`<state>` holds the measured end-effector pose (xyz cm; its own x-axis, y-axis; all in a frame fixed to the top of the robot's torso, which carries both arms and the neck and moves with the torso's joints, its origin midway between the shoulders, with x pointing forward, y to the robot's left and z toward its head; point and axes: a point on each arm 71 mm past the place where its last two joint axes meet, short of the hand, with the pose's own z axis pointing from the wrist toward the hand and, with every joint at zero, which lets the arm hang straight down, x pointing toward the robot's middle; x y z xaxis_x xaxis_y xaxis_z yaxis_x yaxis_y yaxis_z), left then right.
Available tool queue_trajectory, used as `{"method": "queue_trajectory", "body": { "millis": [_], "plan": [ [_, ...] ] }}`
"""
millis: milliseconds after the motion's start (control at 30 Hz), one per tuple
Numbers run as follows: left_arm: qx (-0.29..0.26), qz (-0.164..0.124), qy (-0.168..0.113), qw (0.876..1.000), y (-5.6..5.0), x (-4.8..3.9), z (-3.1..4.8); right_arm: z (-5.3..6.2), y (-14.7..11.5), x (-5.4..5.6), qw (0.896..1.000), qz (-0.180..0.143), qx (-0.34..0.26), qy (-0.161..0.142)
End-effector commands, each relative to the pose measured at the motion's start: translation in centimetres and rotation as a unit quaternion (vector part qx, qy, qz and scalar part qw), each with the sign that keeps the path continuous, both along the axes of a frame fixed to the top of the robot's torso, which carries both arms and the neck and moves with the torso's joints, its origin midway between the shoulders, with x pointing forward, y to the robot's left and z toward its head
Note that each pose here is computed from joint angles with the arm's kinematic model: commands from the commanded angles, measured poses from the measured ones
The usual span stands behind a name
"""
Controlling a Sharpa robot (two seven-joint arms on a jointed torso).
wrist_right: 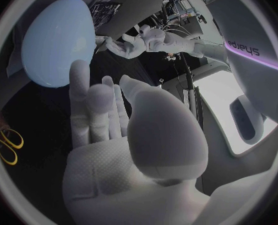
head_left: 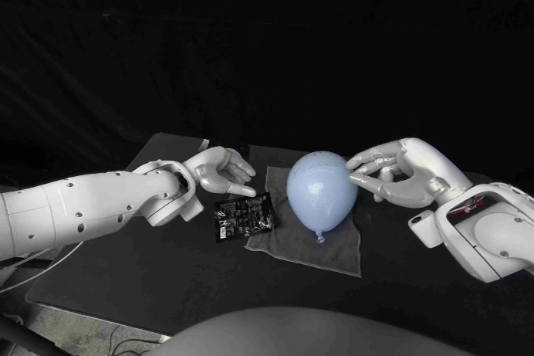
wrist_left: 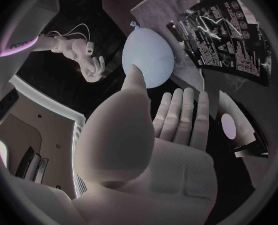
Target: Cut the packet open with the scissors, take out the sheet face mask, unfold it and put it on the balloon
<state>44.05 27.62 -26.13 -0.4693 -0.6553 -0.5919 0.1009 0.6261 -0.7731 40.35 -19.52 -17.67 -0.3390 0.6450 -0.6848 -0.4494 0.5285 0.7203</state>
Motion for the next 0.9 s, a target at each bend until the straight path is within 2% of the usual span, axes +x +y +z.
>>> {"method": "queue_trajectory", "body": {
  "millis": [33,200,433,667,900],
  "plan": [
    [0.096,-0.018,-0.013,0.995,-0.5,-0.04,-0.48,-0.6,0.4,-0.3,1.0,0.008,-0.004,0.02],
    [0.156,-0.032,-0.04,0.986,-1.4,0.23,-0.93,-1.4,0.7,-0.7,0.999,0.014,-0.006,0.035],
    [0.218,-0.055,-0.058,0.973,-2.1,0.19,-1.72,-1.9,0.7,-0.9,0.999,0.013,-0.007,0.043],
    [0.241,-0.034,-0.062,0.968,-2.1,-0.32,-2.97,-2.1,0.7,-0.8,0.999,0.009,-0.007,0.045],
    [0.251,-0.014,-0.042,0.967,-2.4,-1.24,-4.27,-2.1,0.5,-0.8,0.999,0.006,-0.008,0.049]
  ]
}}
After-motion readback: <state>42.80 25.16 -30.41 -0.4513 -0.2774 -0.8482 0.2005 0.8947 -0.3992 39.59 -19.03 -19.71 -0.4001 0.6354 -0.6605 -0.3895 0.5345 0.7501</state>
